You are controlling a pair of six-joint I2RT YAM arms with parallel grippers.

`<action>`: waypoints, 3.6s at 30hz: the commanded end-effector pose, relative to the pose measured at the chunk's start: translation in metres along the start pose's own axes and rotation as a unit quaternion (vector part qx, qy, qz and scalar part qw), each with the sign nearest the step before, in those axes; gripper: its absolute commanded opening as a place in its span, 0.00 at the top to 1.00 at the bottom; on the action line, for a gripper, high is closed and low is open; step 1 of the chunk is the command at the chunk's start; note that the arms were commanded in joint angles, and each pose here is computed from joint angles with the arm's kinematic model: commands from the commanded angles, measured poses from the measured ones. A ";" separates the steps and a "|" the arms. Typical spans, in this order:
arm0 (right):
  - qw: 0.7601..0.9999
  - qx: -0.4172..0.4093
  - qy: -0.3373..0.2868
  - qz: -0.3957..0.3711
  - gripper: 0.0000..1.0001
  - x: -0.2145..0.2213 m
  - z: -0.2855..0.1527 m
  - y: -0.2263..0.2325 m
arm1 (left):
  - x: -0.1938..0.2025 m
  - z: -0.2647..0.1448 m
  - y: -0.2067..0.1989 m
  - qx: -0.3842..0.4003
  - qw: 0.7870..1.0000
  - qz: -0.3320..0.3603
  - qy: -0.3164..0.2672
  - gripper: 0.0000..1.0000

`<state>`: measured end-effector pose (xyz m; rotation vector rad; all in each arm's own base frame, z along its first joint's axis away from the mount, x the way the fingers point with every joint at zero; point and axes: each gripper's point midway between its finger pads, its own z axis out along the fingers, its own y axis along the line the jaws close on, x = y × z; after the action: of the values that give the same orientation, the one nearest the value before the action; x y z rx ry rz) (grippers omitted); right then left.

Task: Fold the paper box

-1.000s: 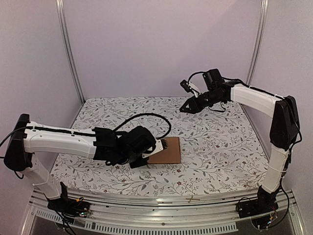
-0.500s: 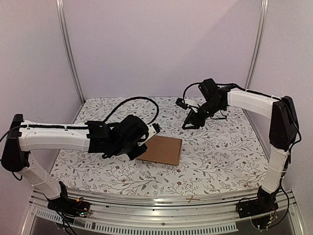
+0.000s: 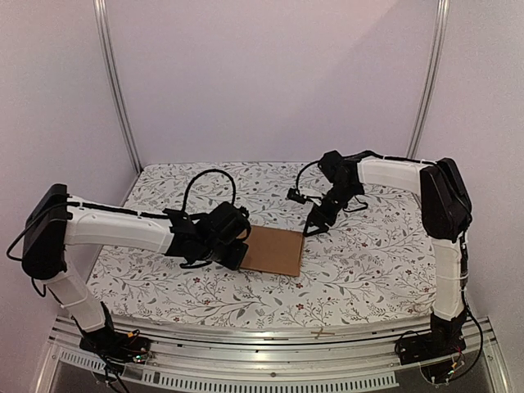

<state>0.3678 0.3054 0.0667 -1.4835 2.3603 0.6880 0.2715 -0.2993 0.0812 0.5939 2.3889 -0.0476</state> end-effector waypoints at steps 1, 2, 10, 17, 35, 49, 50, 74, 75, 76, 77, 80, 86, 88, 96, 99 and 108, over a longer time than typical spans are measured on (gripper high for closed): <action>0.997 0.000 0.034 -0.063 0.42 0.016 -0.007 0.012 | -0.012 0.005 -0.004 0.056 0.995 -0.083 -0.005 0.41; 0.996 0.001 0.035 -0.078 0.39 0.019 -0.008 0.018 | -0.013 0.007 0.000 0.059 0.994 -0.088 -0.001 0.40; 0.968 0.077 0.046 -0.234 0.30 0.036 0.001 0.050 | -0.009 0.023 0.030 0.081 0.987 -0.133 0.038 0.37; 0.983 0.061 -0.005 -0.172 0.36 0.009 -0.019 0.037 | -0.018 0.013 0.045 0.074 0.988 -0.132 0.029 0.37; 0.990 -0.122 -0.017 0.074 0.56 -0.024 0.049 0.011 | 0.008 -0.055 0.039 0.021 0.995 -0.079 -0.061 0.43; 0.966 -0.144 0.024 0.213 0.90 0.006 0.079 0.000 | 0.043 -0.069 0.046 0.015 0.990 -0.119 -0.069 0.44; 0.962 -0.146 0.027 0.230 0.91 0.009 0.082 -0.004 | 0.047 -0.067 0.047 0.013 0.990 -0.125 -0.067 0.44; 0.948 -0.088 0.066 0.297 0.96 0.034 0.078 -0.027 | 0.097 0.004 0.015 0.004 0.929 -0.357 -0.092 0.54; 0.948 -0.084 0.069 0.298 0.96 0.035 0.078 -0.028 | 0.099 0.003 0.013 0.004 0.928 -0.361 -0.098 0.54; 0.948 -0.080 0.074 0.299 0.96 0.037 0.078 -0.028 | 0.098 0.002 0.011 0.003 0.925 -0.364 -0.106 0.53; 0.948 -0.077 0.076 0.299 0.96 0.038 0.078 -0.029 | 0.095 0.001 0.008 0.008 0.922 -0.367 -0.123 0.53; 0.947 -0.076 0.077 0.303 0.96 0.037 0.077 -0.028 | 0.083 0.003 -0.001 0.029 0.912 -0.372 -0.171 0.53; 0.944 -0.094 0.071 0.308 0.96 0.033 0.076 -0.022 | 0.045 0.012 -0.017 0.047 0.897 -0.351 -0.265 0.52; 0.945 -0.095 0.066 0.304 0.96 0.030 0.074 -0.022 | 0.039 0.016 -0.019 0.044 0.896 -0.347 -0.273 0.52; 0.958 -0.111 -0.008 0.264 0.91 -0.006 0.049 -0.016 | 0.012 -0.009 0.010 0.055 0.879 -0.353 -0.317 0.53; 0.957 -0.121 -0.024 0.264 0.91 -0.016 0.047 -0.016 | 0.004 -0.030 0.036 0.003 0.890 -0.335 -0.308 0.50; 0.954 -0.130 -0.043 0.268 0.86 -0.021 0.036 -0.012 | -0.027 0.015 0.094 -0.016 0.944 -0.301 -0.136 0.45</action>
<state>0.3822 0.3353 0.0175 -0.8606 2.7683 1.1869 0.3422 -0.2335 0.1581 -0.3718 1.9010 -0.4544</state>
